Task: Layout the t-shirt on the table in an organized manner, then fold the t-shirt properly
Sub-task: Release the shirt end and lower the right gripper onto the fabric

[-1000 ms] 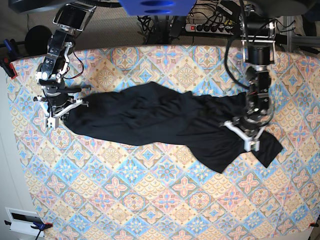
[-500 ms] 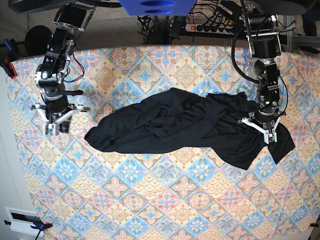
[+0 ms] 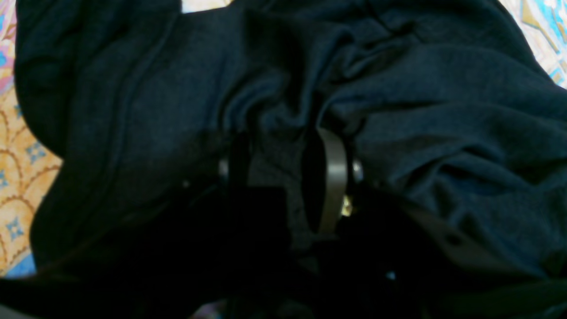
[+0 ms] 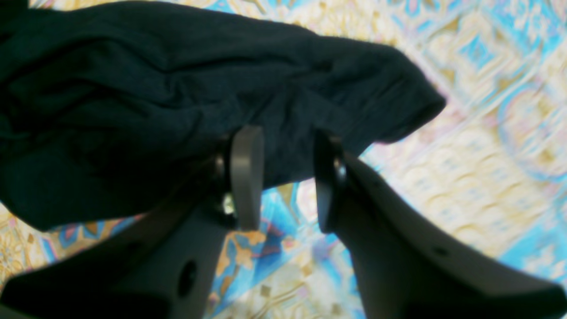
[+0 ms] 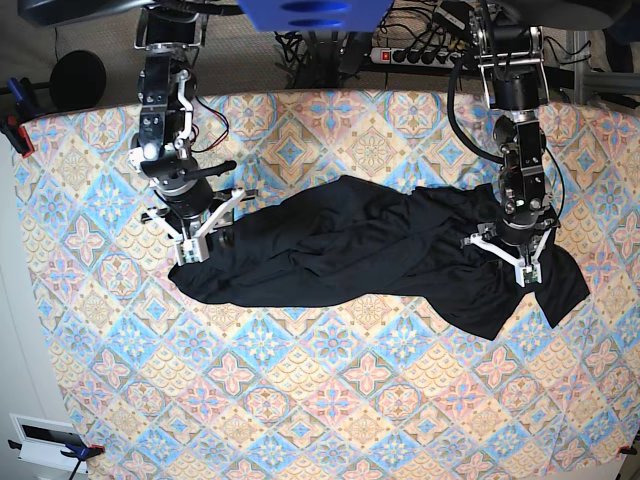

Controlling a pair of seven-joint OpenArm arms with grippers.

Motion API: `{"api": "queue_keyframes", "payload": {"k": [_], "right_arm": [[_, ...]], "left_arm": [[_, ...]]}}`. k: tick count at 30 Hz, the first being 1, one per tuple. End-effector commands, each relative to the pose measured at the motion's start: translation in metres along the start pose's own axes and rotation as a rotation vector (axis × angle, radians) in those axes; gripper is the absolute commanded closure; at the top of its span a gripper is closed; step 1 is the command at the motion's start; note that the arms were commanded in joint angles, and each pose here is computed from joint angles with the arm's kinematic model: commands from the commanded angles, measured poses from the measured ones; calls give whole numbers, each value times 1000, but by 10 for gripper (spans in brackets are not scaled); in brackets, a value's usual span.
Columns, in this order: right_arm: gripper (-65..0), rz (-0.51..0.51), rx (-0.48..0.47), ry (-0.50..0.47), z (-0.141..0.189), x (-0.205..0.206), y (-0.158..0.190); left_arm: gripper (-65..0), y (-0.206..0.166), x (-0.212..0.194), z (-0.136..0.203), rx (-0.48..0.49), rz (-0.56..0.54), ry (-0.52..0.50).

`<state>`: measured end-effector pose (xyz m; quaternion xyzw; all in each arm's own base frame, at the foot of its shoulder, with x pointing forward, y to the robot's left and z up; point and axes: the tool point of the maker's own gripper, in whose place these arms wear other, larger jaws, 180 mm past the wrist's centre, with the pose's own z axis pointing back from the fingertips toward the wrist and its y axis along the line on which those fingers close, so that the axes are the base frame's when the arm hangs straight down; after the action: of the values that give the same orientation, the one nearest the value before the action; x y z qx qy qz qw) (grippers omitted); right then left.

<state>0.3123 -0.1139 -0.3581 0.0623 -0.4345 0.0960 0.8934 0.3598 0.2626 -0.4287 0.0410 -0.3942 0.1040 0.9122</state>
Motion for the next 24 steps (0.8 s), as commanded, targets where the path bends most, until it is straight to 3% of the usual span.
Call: {"api": "queue_keyframes", "payload": {"k": [1,5,10,15,18,24], "right_arm": [[-185,-8,8,-1,-4,-1,1],[-188,-50,19,132,-21,-49,1],[-188,-23,4,19,-37,14,-11],[-188,-19,-2,-6,-41,29,-15],[-188,-44,-42,-55,-48,59,-26],[-188,-100,-76,-4,-75,60,-40]], "left_arm": [[-229,-6,-1,0,-24,-2,22],[-229,-8,-3,0,-27,0,25],[-229,-8,-5,0,-27,-1,29],[-229,-6,-14,2,-24,-6,46],[-229,-5,-17,2,-23,-7,50],[-229,-5,-17,2,-24,-6,50]]}}
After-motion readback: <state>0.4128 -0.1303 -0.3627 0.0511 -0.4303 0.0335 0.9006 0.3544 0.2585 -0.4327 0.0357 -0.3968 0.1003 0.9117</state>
